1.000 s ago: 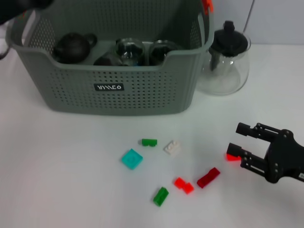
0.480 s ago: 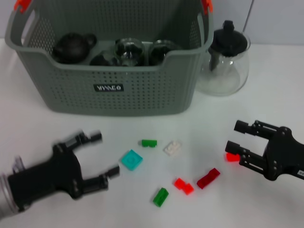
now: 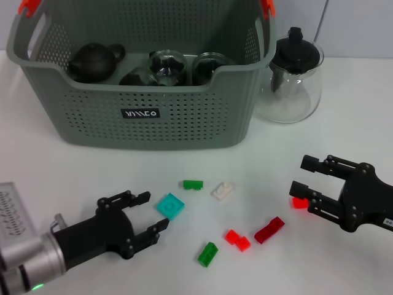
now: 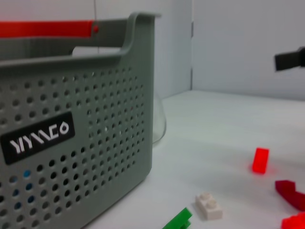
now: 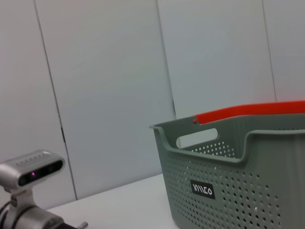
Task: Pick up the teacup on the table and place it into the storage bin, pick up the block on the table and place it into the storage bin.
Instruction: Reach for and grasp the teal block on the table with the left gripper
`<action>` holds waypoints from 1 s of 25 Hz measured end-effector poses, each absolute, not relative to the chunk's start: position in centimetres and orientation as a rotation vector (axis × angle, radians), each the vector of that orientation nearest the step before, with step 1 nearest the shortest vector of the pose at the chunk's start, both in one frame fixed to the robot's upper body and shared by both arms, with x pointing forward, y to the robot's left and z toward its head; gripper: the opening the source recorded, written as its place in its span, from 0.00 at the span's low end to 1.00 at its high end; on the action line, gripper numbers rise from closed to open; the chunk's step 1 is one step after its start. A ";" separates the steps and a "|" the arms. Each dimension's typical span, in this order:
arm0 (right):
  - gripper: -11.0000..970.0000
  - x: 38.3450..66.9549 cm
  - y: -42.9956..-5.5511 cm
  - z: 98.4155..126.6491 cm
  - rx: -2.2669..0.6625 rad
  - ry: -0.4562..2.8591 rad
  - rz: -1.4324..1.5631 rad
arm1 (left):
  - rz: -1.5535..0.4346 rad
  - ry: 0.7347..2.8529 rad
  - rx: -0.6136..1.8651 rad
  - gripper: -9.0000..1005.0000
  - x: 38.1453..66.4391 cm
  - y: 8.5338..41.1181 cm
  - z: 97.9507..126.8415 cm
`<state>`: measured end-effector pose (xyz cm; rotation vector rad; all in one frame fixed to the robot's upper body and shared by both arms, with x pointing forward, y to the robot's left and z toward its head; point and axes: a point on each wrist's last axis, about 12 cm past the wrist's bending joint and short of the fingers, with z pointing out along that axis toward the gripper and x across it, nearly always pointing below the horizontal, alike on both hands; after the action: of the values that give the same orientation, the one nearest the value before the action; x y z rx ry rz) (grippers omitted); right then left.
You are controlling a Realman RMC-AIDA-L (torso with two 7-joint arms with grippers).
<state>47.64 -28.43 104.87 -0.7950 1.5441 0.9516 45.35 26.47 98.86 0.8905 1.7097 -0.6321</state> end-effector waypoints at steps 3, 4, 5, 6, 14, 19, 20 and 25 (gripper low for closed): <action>0.62 47.5 -28.5 104.8 -0.792 1.547 0.952 | -0.595 1.715 0.885 0.67 45.9 25.5 98.3; 0.62 47.5 -28.5 104.8 -0.791 1.548 0.953 | -0.585 1.719 0.880 0.66 46.1 25.3 98.2; 0.62 47.5 -28.5 104.8 -0.790 1.549 0.953 | -0.578 1.722 0.879 0.66 46.2 25.2 98.1; 0.62 47.5 -28.5 104.8 -0.789 1.550 0.953 | -0.572 1.727 0.876 0.65 46.4 25.0 98.0; 0.62 47.4 -28.7 104.8 -0.785 1.552 0.950 | -0.580 1.733 0.878 0.63 46.6 24.4 97.9; 0.62 47.4 -28.8 104.8 -0.786 1.552 0.947 | -0.596 1.720 0.873 0.64 46.4 24.3 98.0; 0.62 47.4 -28.8 104.8 -0.786 1.552 0.947 | -0.596 1.720 0.872 0.64 46.4 24.3 98.0; 0.62 47.4 -28.8 104.8 -0.786 1.552 0.947 | -0.586 1.726 0.874 0.64 46.4 24.4 97.9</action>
<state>47.45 -28.78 104.80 -0.7861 1.5522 0.9469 46.36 24.39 97.87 0.8736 1.7265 -0.5860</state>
